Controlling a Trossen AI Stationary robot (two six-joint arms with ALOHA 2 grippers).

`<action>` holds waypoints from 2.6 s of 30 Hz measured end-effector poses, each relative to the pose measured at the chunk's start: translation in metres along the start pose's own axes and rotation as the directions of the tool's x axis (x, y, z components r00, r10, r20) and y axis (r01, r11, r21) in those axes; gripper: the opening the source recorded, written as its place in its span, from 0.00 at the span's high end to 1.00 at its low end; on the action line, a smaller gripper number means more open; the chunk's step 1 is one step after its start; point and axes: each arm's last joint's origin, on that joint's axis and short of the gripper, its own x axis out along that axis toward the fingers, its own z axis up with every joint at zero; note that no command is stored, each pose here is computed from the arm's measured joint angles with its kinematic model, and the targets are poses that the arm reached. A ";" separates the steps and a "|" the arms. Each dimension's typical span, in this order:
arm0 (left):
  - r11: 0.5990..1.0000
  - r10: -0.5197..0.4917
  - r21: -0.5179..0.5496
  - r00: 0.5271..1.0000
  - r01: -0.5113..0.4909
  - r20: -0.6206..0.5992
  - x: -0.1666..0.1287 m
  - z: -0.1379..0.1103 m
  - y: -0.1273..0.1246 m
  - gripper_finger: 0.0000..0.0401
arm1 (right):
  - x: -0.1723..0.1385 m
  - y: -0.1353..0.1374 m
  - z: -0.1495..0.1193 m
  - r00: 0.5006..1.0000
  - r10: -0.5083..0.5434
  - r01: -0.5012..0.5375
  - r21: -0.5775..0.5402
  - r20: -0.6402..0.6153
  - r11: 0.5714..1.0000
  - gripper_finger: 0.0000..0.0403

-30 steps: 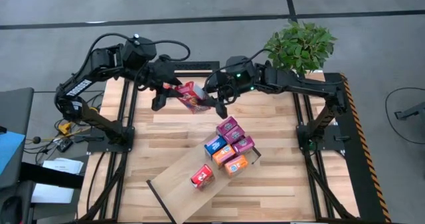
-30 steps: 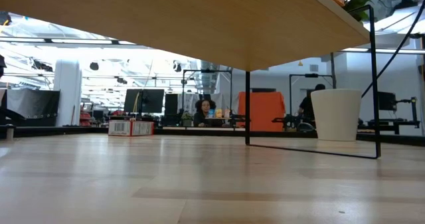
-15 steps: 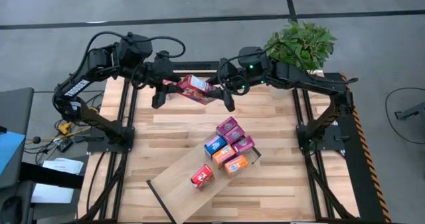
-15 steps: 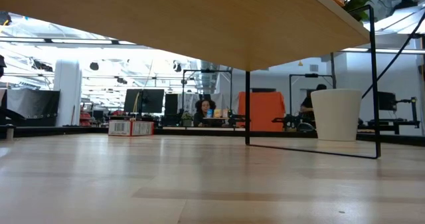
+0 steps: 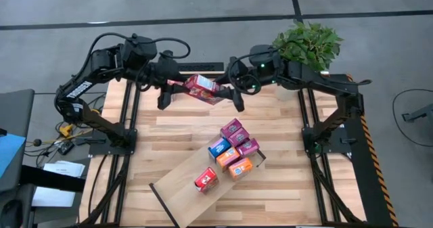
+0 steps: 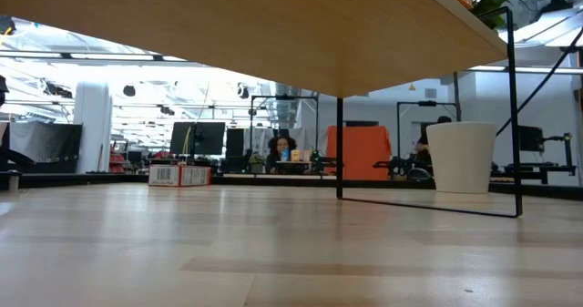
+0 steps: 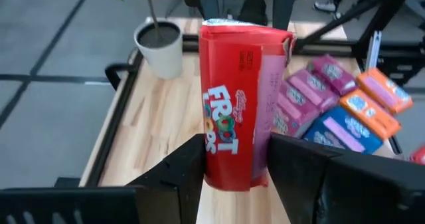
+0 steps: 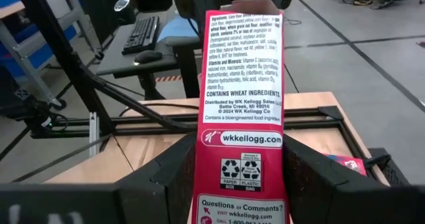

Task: Stack cereal on shelf
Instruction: Put the bottom red cereal box onto the shelf

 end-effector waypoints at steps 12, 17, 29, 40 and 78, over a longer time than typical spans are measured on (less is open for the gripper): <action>0.999 0.039 -0.008 0.999 -0.038 0.034 -0.014 -0.001 0.000 0.65 | -0.026 -0.002 0.006 1.000 -0.024 0.024 -0.013 0.008 1.000 0.48; 0.999 0.013 0.038 0.999 -0.015 0.039 -0.019 -0.002 -0.002 0.64 | -0.025 0.000 0.006 1.000 -0.015 0.015 -0.015 0.011 1.000 0.48; 0.994 0.025 0.101 0.993 -0.037 0.118 -0.008 0.010 -0.001 0.22 | -0.023 0.004 0.006 1.000 -0.006 0.006 -0.026 0.012 1.000 0.47; 0.993 -0.074 0.100 0.986 0.060 0.151 -0.006 0.013 -0.005 0.11 | -0.011 0.001 0.004 1.000 -0.002 0.003 -0.053 0.010 0.999 0.47; 0.990 -0.104 0.101 0.992 0.096 0.075 0.027 0.014 -0.003 0.49 | 0.008 0.011 0.001 0.999 0.043 -0.042 -0.060 0.022 0.997 0.43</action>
